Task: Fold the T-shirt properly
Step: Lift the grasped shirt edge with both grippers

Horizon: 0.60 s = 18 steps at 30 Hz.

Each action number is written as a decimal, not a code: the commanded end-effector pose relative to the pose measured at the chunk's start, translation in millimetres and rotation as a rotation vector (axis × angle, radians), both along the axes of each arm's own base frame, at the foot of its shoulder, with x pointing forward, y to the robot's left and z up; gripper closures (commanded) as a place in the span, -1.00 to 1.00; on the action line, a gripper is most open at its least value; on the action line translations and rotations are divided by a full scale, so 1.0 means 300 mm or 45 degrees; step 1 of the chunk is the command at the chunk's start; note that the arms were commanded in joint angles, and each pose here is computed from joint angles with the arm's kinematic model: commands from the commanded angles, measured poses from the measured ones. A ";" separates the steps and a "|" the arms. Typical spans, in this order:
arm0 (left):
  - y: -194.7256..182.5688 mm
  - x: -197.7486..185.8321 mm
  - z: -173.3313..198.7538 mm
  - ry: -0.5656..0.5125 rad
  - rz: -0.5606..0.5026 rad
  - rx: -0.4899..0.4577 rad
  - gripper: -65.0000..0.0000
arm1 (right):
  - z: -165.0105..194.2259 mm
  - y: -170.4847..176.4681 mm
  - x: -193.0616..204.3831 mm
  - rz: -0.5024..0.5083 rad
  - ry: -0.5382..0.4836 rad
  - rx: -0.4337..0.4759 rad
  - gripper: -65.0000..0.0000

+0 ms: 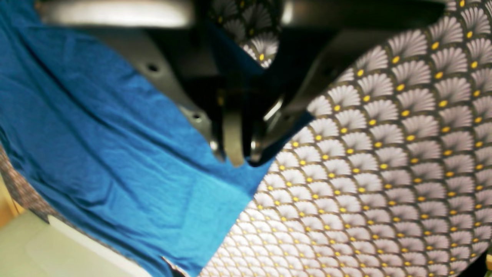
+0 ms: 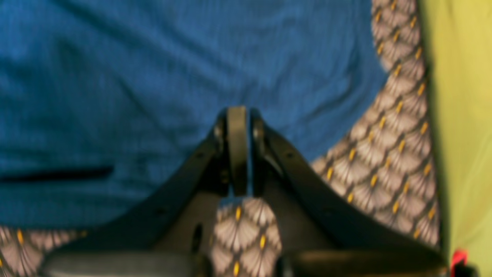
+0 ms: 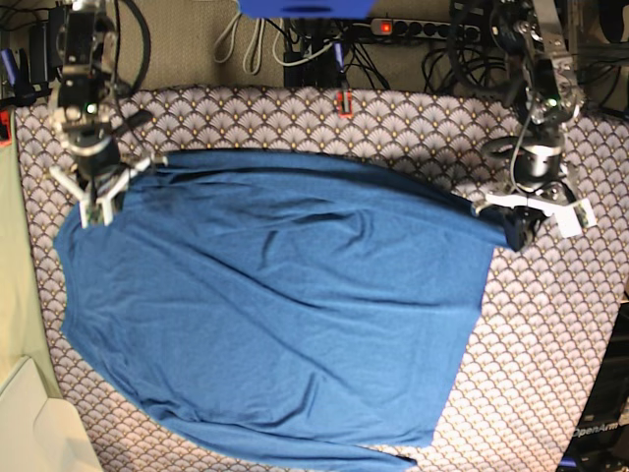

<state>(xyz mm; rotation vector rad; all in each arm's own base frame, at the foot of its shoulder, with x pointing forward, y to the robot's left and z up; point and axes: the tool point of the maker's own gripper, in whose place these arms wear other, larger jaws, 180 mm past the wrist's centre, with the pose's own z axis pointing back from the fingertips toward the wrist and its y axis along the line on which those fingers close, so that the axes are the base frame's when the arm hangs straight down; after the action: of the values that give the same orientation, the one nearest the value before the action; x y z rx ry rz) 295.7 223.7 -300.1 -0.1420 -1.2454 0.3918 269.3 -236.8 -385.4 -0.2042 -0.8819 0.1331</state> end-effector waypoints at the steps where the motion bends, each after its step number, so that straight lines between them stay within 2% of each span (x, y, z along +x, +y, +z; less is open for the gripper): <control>1: 0.006 0.009 0.044 -0.060 0.000 0.015 0.99 | 0.036 -0.009 0.016 -0.001 -0.053 -0.013 1.00; 5: 0.008 0.009 0.044 -0.060 0.002 0.016 0.99 | 0.013 0.006 -0.013 -0.010 -0.028 0.008 1.00; 7: 0.008 0.009 0.044 -0.060 0.002 0.016 0.99 | 0.006 0.007 -0.027 -0.009 -0.016 0.007 0.92; 9: 0.006 0.009 0.044 -0.060 0.000 0.015 0.99 | 0.017 0.012 -0.028 -0.005 -0.026 0.006 0.78; 16: 0.006 0.001 0.035 -0.048 0.000 0.015 0.99 | 0.059 0.030 -0.036 0.013 -0.062 0.000 0.02; 18: 0.006 -0.001 0.033 -0.046 0.000 0.015 0.99 | 0.064 0.031 -0.033 0.014 -0.068 -0.001 -0.12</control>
<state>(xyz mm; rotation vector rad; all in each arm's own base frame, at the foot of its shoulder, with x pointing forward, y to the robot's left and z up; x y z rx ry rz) 292.0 224.0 -303.6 -0.1393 -1.2335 0.3928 254.3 -225.3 -377.1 -0.1921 -0.8963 0.1379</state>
